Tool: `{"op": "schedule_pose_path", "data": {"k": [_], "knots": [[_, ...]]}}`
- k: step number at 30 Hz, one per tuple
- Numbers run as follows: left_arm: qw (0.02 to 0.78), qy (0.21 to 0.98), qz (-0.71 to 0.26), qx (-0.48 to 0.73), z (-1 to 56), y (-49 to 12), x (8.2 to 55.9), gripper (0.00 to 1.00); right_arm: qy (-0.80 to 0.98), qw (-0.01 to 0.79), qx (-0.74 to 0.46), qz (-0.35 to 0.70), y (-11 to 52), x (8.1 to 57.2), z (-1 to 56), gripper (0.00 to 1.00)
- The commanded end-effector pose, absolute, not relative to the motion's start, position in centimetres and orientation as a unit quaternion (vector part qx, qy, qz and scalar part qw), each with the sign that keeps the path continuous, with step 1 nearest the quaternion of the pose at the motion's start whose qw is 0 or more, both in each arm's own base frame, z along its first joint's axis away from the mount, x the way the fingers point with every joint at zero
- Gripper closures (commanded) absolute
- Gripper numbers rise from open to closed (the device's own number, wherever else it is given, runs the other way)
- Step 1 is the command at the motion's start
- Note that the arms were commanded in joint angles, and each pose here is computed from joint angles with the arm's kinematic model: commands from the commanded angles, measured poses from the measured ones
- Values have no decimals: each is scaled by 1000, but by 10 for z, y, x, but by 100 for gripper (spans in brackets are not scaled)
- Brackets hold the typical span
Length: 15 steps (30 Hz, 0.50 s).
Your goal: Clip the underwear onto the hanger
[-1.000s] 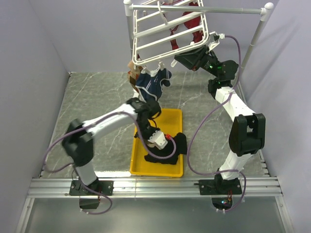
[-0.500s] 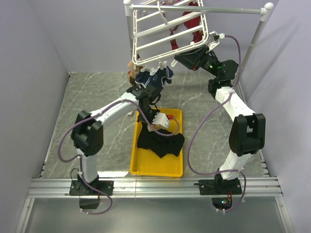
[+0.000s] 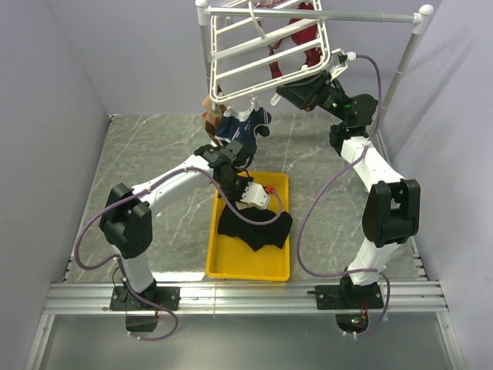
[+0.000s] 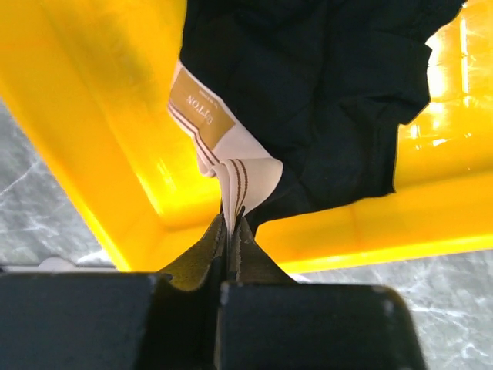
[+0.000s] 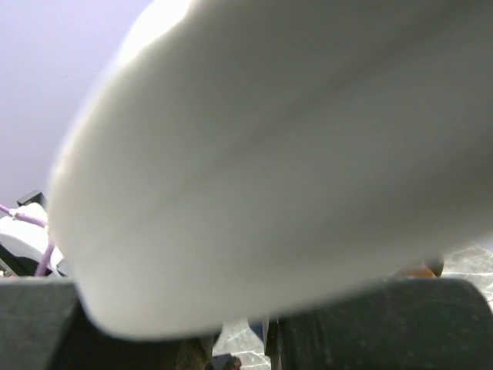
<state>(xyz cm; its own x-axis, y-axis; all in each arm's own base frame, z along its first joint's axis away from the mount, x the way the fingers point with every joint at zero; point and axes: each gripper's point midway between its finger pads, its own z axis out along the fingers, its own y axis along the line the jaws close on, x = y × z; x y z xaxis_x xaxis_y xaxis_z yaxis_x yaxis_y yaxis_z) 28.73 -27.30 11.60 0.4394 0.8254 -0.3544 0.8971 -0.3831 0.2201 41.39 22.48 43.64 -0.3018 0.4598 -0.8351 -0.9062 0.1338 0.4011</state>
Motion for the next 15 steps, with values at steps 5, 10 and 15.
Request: {"op": "schedule_pose_path", "data": {"k": [5, 10, 15], "knots": [[384, 432, -43, 815, 276, -303, 298, 100, 516, 530, -206, 641, 230, 411, 441, 100], [481, 390, 29, 785, 338, -322, 333, 100, 508, 529, -206, 647, 234, 409, 444, 100], [533, 378, 42, 756, 385, -334, 357, 100, 502, 527, -211, 653, 236, 402, 450, 100]]}}
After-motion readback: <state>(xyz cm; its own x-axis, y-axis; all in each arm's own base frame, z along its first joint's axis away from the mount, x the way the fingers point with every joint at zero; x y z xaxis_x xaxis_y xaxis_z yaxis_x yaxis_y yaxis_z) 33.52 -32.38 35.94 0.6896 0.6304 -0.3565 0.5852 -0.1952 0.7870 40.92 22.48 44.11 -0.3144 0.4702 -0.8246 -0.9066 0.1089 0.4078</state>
